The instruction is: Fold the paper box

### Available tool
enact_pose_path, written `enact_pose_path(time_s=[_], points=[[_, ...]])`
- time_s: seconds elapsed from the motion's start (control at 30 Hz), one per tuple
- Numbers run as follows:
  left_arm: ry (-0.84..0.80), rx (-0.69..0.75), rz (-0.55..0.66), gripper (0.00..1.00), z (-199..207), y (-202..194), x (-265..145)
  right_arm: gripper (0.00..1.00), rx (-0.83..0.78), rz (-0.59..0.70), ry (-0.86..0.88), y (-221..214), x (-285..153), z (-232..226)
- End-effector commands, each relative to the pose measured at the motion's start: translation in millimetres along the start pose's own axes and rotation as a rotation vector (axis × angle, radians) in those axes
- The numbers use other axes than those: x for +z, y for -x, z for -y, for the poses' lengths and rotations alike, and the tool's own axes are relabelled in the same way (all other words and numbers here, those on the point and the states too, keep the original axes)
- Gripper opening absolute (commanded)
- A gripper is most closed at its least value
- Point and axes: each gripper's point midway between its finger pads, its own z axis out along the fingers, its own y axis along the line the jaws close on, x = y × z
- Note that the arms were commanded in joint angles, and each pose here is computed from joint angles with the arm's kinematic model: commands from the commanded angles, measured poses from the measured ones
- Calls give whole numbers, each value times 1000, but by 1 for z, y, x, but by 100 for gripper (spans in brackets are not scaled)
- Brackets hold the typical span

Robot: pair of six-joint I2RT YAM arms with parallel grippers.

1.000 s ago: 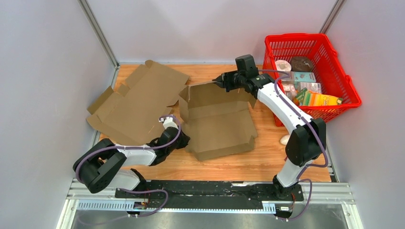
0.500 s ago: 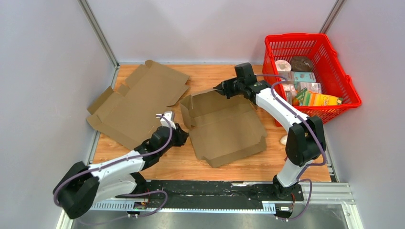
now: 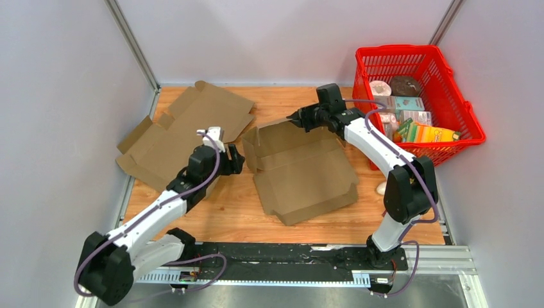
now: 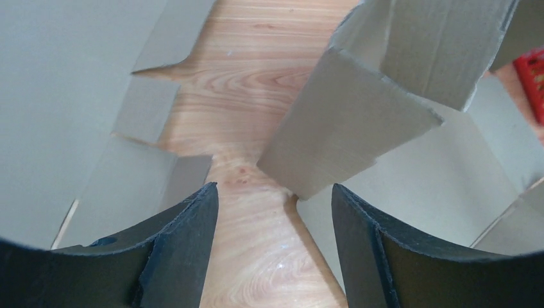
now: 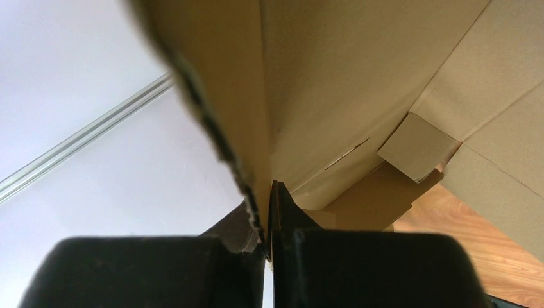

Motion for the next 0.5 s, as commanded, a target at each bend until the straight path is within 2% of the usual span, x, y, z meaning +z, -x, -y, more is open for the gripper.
enact_pose_path(time_s=[0.0,0.17,0.27,0.4,0.47], points=[[-178,216,-25,73,35,20,16,7,3,-25,86,-8,-21,-33],[-219,295,-49,74,48,27,45,7,20,-46,91,-14,-21,-36],[-298,315,-64,75,62,25,52,7,23,-56,101,-17,-20,-41],[-372,276,-31,58,78,31,52,7,-9,-42,97,-17,-19,-41],[-376,259,-29,54,79,30,52,7,-10,-35,92,-16,-18,-38]])
